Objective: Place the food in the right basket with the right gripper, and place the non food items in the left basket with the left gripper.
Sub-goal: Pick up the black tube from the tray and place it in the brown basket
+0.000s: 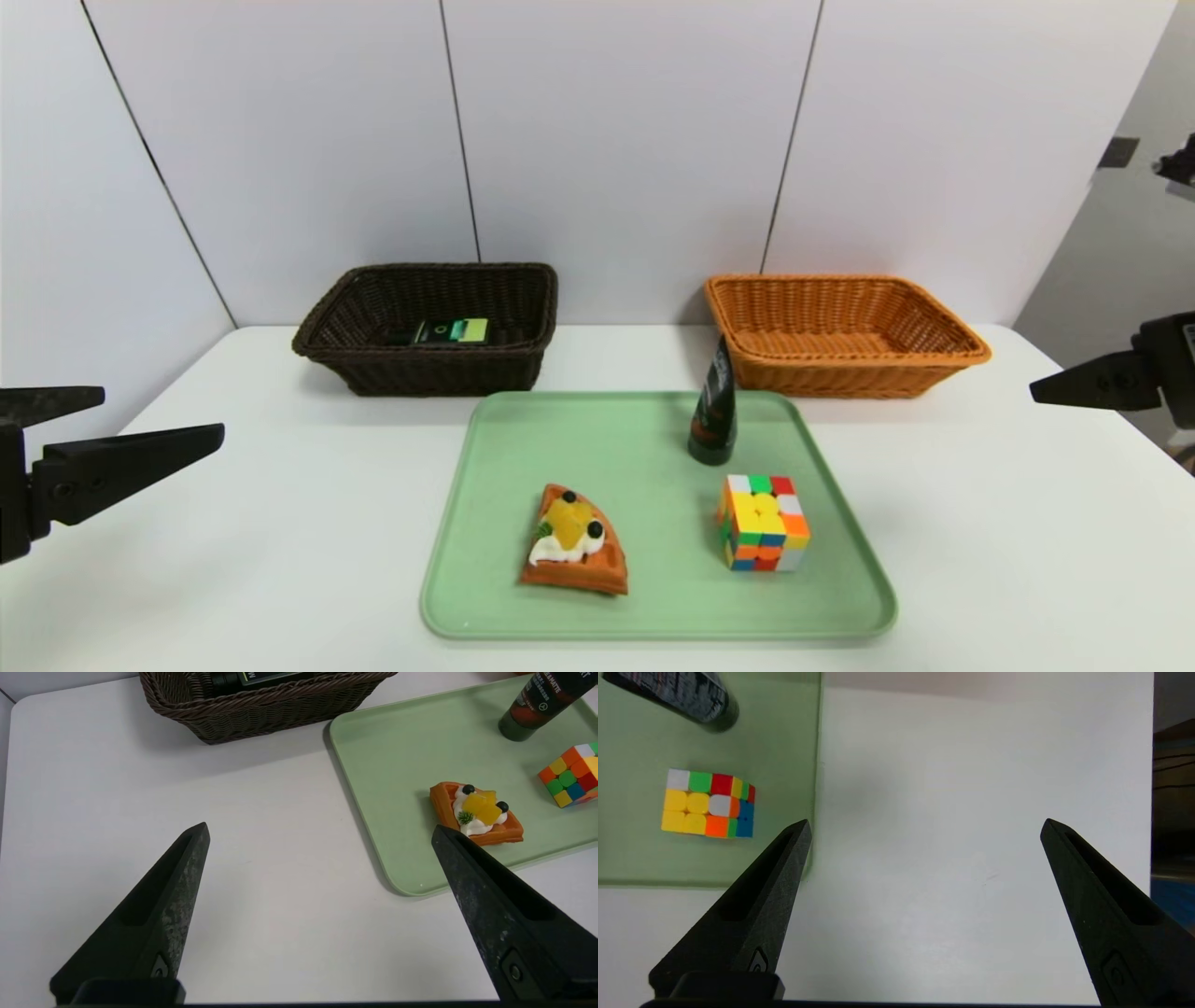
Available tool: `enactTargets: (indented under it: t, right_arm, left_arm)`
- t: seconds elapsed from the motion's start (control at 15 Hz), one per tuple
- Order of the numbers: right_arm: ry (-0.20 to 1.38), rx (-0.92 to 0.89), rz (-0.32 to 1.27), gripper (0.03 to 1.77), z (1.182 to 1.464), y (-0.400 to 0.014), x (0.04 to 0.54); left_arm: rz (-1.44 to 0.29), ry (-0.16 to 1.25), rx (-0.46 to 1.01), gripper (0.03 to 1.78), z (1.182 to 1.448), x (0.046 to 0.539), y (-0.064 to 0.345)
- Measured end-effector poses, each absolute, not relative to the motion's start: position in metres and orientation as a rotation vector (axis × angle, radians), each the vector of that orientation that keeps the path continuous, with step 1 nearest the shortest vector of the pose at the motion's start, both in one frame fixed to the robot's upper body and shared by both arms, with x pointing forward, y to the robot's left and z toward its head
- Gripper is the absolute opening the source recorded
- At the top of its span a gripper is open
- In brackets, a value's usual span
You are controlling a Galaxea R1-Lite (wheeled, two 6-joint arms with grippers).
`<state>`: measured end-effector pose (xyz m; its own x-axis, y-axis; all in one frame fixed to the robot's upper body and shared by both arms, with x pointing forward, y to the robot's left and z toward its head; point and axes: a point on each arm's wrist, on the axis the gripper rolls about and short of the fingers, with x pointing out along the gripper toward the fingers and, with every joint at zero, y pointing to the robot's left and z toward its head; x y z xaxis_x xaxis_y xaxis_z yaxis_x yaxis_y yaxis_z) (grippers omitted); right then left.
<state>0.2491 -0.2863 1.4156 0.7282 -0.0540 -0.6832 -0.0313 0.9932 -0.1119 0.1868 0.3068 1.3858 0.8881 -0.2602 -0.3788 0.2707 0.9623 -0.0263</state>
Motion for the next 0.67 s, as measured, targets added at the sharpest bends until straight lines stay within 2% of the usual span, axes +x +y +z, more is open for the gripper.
enactTargets:
  t: [0.27, 0.67]
  right_arm:
    - [0.699, 0.018, 0.010, 1.69, 1.411, -0.273, 0.250]
    - [0.733, 0.013, 0.017, 1.69, 1.396, -0.270, 0.248]
  left_arm:
    - [-0.277, 0.410, 0.031, 1.69, 1.379, 0.186, 0.307]
    - [-0.349, 0.423, 0.045, 1.69, 1.376, 0.186, 0.299]
